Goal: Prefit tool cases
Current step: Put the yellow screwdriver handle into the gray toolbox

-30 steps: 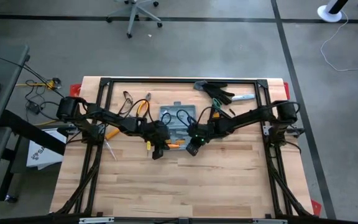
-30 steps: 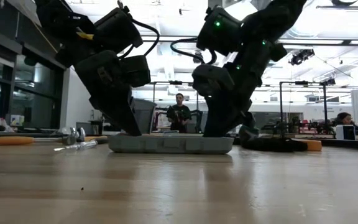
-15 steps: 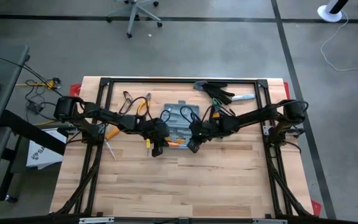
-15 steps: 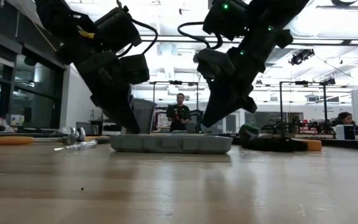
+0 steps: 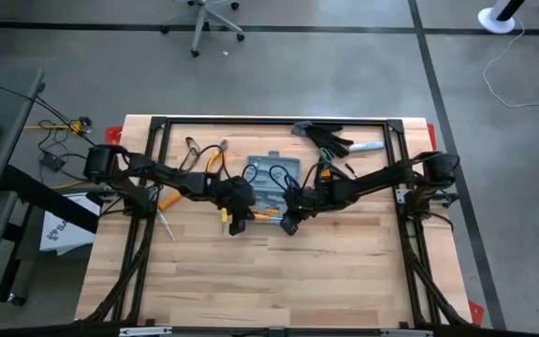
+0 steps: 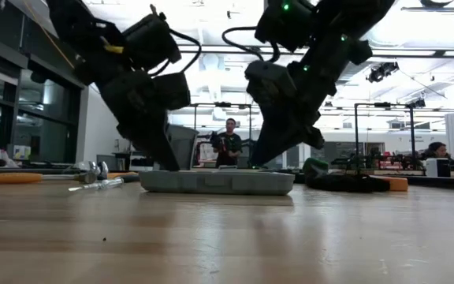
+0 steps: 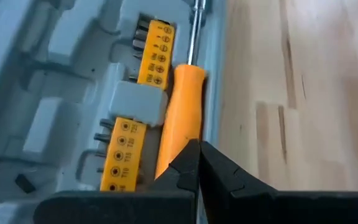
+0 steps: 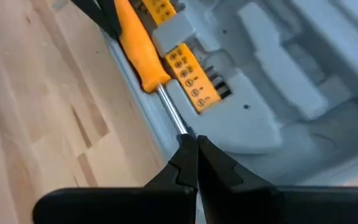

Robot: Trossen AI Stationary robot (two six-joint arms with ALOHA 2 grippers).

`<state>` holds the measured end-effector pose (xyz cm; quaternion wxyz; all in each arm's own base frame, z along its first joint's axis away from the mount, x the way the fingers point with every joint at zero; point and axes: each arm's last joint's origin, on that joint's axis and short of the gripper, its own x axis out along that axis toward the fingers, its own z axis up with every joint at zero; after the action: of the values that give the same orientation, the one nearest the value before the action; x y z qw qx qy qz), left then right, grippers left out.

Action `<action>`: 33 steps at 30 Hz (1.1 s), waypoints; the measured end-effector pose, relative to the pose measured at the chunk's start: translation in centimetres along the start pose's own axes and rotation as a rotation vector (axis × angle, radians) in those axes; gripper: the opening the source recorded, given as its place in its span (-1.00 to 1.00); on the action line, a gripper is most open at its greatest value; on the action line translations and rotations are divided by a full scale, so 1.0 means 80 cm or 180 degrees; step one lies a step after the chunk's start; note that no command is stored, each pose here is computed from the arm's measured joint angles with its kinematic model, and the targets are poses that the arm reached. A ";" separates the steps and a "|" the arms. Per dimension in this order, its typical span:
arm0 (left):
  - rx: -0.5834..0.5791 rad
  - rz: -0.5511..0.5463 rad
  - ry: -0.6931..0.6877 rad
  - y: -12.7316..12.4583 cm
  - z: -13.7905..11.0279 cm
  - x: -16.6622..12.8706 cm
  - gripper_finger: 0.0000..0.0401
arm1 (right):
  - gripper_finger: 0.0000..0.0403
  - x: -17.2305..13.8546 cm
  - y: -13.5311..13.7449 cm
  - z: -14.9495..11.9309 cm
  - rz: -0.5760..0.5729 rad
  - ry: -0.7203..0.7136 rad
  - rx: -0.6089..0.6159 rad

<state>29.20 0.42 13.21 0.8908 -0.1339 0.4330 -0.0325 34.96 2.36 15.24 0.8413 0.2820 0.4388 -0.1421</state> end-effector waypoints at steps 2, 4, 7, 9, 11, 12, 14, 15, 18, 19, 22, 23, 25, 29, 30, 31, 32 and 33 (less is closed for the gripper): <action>-0.0009 0.0030 0.0012 0.002 -0.001 0.007 -1.00 | -1.00 0.007 0.001 -0.002 0.0038 0.0028 -0.0002; -0.0060 0.0029 0.0014 0.003 -0.001 0.011 -1.00 | -1.00 0.012 0.001 -0.006 0.0039 0.0074 0.0013; -0.0130 -0.0006 0.0012 0.003 -0.002 0.015 -1.00 | -1.00 0.019 0.001 -0.010 0.0026 0.0138 0.0052; -0.0135 -0.0019 0.0018 0.003 -0.002 0.015 -1.00 | -1.00 0.022 0.000 -0.010 0.0020 0.0167 0.0071; -0.0135 -0.0015 0.0019 0.003 -0.003 0.015 -1.00 | -1.00 0.023 0.000 -0.011 0.0021 0.0179 0.0087; -0.0138 -0.0016 0.0025 0.003 -0.003 0.015 -1.00 | -1.00 0.023 0.000 -0.011 0.0018 0.0183 0.0086; -0.0139 -0.0012 0.0028 0.003 -0.003 0.015 -1.00 | -1.00 0.023 -0.001 -0.011 0.0005 0.0209 0.0091; -0.0139 -0.0014 0.0029 0.003 -0.003 0.015 -1.00 | -1.00 0.023 -0.002 -0.011 0.0011 0.0234 0.0099; -0.0114 -0.0074 -0.0016 0.003 -0.002 0.015 -1.00 | -1.00 0.024 -0.006 -0.012 -0.0021 0.0326 0.0114; -0.0104 -0.0106 -0.0047 0.002 0.000 0.015 -1.00 | -1.00 0.024 -0.006 -0.013 -0.0038 0.0341 0.0109; -0.0080 -0.0133 -0.0155 0.001 0.003 0.016 -1.00 | -1.00 0.024 -0.008 -0.015 -0.0075 0.0381 0.0104; -0.0085 -0.0133 -0.0178 0.001 0.004 0.016 -1.00 | -1.00 0.024 -0.008 -0.015 -0.0080 0.0378 0.0103; -0.0090 -0.0128 -0.0202 0.001 0.004 0.016 -1.00 | -1.00 0.024 -0.008 -0.016 -0.0099 0.0385 0.0100; -0.0096 -0.0105 -0.0178 0.002 0.003 0.016 -1.00 | -1.00 0.030 -0.011 -0.019 -0.0163 0.0444 0.0099; -0.0101 -0.0082 -0.0162 0.002 0.003 0.016 -1.00 | -1.00 0.033 -0.012 -0.021 -0.0168 0.0469 0.0100; -0.0102 -0.0066 -0.0158 0.002 0.003 0.016 -1.00 | -1.00 0.036 -0.013 -0.022 -0.0166 0.0492 0.0105; -0.0104 -0.0063 -0.0152 0.002 0.003 0.016 -1.00 | -1.00 0.038 -0.013 -0.022 -0.0150 0.0510 0.0112; -0.0108 -0.0061 -0.0150 0.002 0.003 0.016 -1.00 | -1.00 0.040 -0.013 -0.023 -0.0141 0.0520 0.0115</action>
<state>30.13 0.40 12.34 0.8980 -0.1540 0.4110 -0.0305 35.08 2.63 11.46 0.7941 0.2980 0.5094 -0.1450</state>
